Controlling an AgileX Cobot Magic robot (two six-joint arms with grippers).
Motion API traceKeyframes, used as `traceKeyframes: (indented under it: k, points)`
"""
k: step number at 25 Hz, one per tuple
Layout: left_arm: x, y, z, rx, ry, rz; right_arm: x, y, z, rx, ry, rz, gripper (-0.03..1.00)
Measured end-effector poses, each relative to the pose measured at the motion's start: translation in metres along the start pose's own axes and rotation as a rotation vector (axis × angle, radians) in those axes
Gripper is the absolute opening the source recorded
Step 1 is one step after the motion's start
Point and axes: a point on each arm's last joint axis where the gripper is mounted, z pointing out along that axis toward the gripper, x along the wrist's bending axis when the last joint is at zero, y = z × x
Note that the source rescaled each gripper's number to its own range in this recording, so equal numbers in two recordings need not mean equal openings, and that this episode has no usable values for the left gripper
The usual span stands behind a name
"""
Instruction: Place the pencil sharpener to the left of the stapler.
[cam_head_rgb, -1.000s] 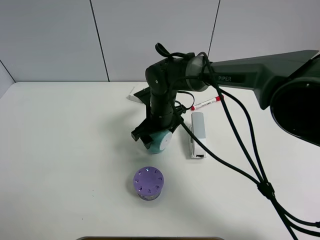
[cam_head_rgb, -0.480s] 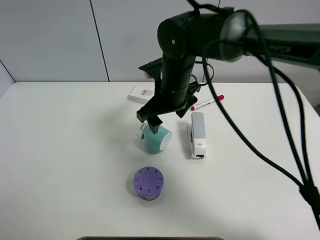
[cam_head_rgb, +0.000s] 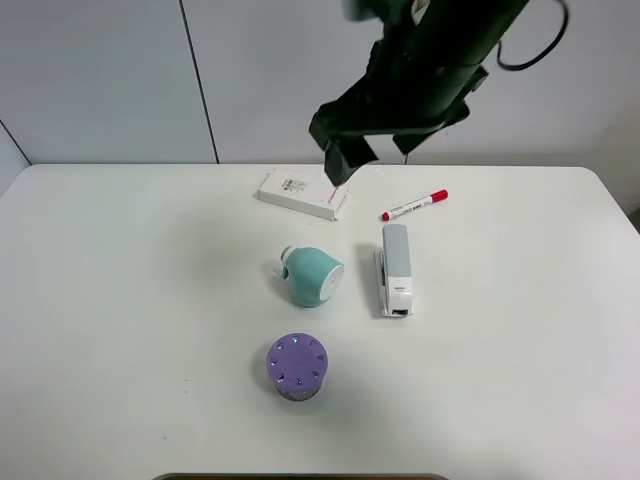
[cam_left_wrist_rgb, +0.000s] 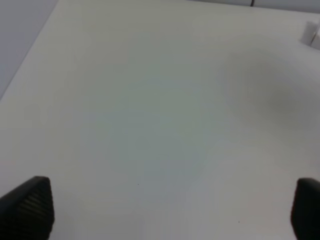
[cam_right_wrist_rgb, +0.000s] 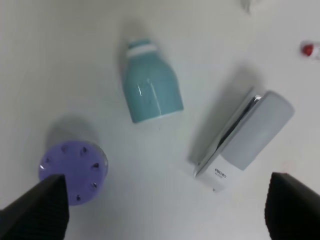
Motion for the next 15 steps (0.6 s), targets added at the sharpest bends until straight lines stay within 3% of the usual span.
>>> traceKeyframes:
  k: [8, 12, 15]
  points:
    - [0.0, 0.0, 0.0, 0.0, 0.0, 0.0, -0.004, -0.025, -0.084, -0.209, -0.008, -0.001, 0.8]
    - [0.0, 0.0, 0.0, 0.0, 0.0, 0.0, -0.011, -0.044, -0.115, -0.289, -0.065, -0.012, 0.8]
    - [0.0, 0.0, 0.0, 0.0, 0.0, 0.0, -0.017, -0.07, -0.122, -0.291, -0.114, -0.018, 0.8]
